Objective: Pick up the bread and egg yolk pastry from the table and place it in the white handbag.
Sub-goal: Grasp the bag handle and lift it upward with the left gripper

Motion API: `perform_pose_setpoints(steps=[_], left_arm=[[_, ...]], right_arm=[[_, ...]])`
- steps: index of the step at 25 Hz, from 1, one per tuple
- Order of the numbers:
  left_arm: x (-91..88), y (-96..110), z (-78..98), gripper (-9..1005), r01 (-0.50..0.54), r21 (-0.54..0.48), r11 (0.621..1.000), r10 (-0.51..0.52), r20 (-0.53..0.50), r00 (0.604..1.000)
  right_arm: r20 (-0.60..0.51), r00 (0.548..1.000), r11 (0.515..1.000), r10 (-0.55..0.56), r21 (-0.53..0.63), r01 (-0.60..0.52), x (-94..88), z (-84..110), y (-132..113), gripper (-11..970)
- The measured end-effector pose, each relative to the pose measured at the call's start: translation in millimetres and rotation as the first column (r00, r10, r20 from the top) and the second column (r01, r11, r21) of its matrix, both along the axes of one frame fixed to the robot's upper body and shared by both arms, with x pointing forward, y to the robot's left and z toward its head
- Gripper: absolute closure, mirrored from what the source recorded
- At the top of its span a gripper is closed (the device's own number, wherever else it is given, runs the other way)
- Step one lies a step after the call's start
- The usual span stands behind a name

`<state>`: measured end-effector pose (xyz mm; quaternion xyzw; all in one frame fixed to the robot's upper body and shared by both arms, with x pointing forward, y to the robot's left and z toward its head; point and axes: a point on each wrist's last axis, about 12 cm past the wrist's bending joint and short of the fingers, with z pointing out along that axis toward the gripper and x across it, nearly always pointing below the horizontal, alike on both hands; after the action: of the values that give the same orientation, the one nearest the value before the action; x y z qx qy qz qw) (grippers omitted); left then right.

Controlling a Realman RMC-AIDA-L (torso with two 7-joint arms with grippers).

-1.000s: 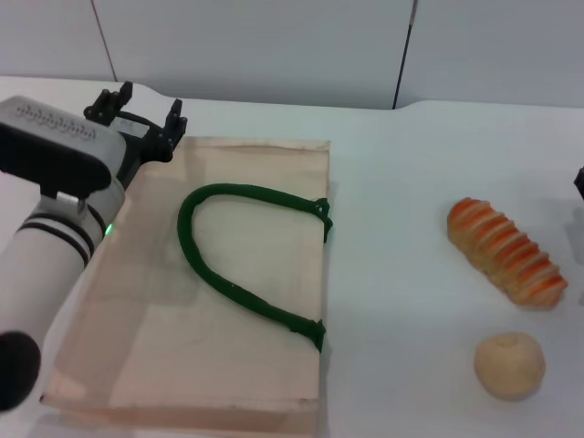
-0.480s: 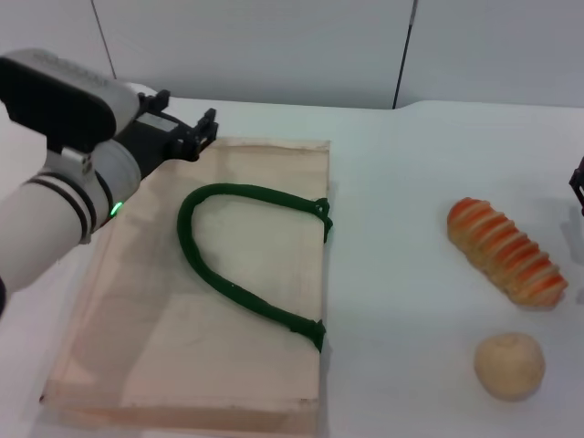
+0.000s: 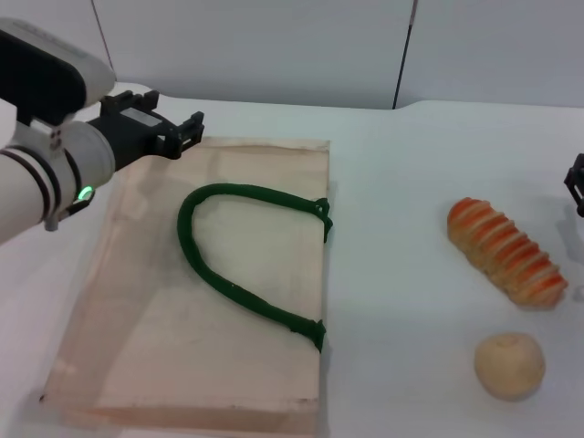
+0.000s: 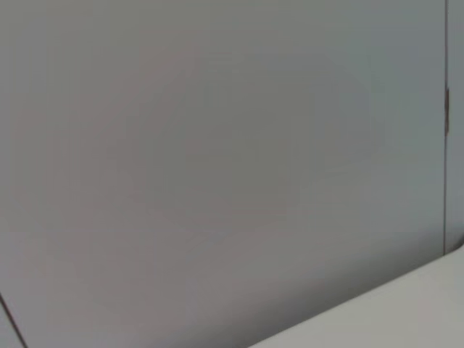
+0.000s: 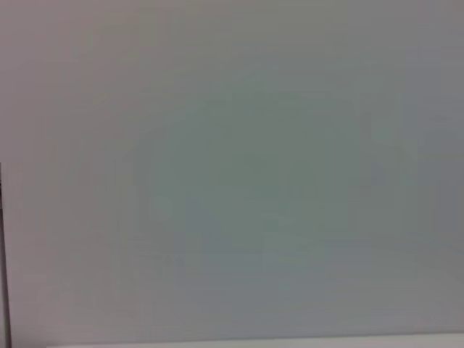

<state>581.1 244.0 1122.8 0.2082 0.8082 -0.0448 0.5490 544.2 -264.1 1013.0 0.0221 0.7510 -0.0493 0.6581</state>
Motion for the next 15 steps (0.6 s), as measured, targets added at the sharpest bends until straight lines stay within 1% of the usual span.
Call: perform_pose_setpoints(steps=[3,7,11,12,15], left_arm=[[0.6,3.2,4.5,323,0.009,0.004,1.0,-0.009,-0.021,1.0],[1.4,2.7,12.8,323,0.029,0.042,0.999,-0.026,-0.066,0.997],[0.7,-3.2,23.5,323,0.051,0.093,0.994,-0.04,-0.122,0.992],[0.7,-3.2,23.5,323,0.051,0.093,0.994,-0.04,-0.122,0.992],[-1.4,-12.0,29.3,322,0.104,0.107,0.989,-0.085,-0.17,0.982]], right_arm=[[-0.001,1.0,1.0,0.002,0.0,-0.002,0.6,0.2,0.5,99],[0.001,1.0,1.0,0.007,0.0,-0.007,2.7,1.4,2.0,99],[0.001,1.0,1.0,0.009,0.0,-0.009,3.3,1.6,2.6,99],[0.0,1.0,1.0,0.009,0.0,-0.009,3.3,1.6,2.4,99],[-0.004,1.0,1.0,0.008,-0.005,-0.008,3.5,0.9,1.1,99]])
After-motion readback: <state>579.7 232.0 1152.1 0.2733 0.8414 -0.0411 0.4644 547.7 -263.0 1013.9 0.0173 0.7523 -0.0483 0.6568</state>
